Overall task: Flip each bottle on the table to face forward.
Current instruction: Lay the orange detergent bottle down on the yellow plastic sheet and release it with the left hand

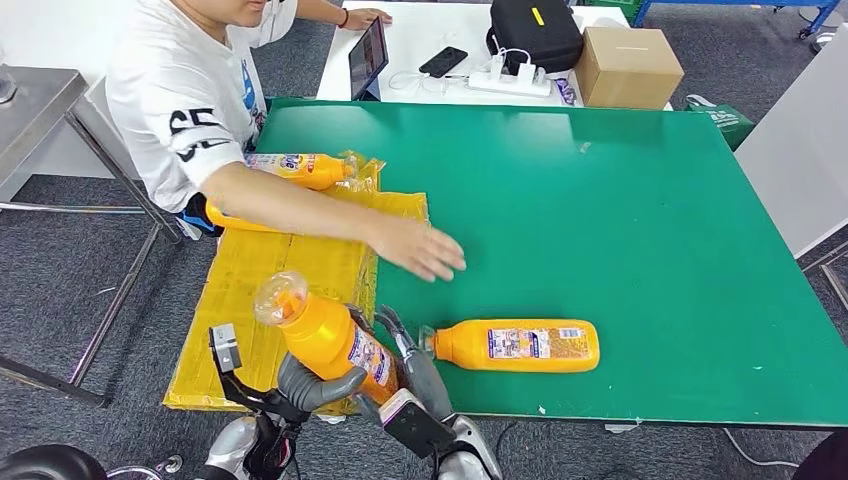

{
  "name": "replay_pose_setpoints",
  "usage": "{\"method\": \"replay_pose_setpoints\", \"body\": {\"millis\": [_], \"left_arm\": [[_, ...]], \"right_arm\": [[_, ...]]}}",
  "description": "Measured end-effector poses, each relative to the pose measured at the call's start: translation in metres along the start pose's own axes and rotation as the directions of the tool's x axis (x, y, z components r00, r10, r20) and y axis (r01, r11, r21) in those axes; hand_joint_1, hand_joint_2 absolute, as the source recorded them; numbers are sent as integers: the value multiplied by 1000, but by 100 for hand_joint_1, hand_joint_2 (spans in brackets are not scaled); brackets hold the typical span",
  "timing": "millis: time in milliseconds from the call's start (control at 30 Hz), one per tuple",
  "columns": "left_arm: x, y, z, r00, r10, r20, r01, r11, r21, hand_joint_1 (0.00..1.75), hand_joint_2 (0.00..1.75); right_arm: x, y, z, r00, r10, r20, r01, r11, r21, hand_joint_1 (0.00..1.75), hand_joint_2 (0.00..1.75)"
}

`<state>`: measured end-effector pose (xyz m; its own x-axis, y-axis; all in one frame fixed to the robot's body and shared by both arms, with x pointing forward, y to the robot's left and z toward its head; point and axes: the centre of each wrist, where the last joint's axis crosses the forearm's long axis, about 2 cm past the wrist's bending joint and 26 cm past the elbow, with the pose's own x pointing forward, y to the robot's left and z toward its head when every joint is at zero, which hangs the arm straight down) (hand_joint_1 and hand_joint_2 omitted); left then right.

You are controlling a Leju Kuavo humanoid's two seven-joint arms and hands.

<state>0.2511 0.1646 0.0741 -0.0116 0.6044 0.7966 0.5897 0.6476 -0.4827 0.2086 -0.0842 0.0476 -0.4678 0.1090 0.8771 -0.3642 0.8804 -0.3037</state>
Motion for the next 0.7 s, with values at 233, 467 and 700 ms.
{"method": "replay_pose_setpoints", "body": {"millis": [233, 467, 700], "left_arm": [[15, 11, -4, 993, -114, 40, 108, 986, 125, 175, 175], [63, 52, -28, 762, -646, 39, 552, 680, 483, 175, 175], [105, 77, -56, 166, -981, -105, 797, 71, 600, 175, 175]], "right_arm": [[16, -13, -10, 986, -152, 68, 154, 988, -31, 0, 0], [41, -35, -23, 962, -194, 194, 215, 972, -96, 0, 0], [58, -57, -34, 948, -163, 273, 251, 911, -327, 0, 0]]}}
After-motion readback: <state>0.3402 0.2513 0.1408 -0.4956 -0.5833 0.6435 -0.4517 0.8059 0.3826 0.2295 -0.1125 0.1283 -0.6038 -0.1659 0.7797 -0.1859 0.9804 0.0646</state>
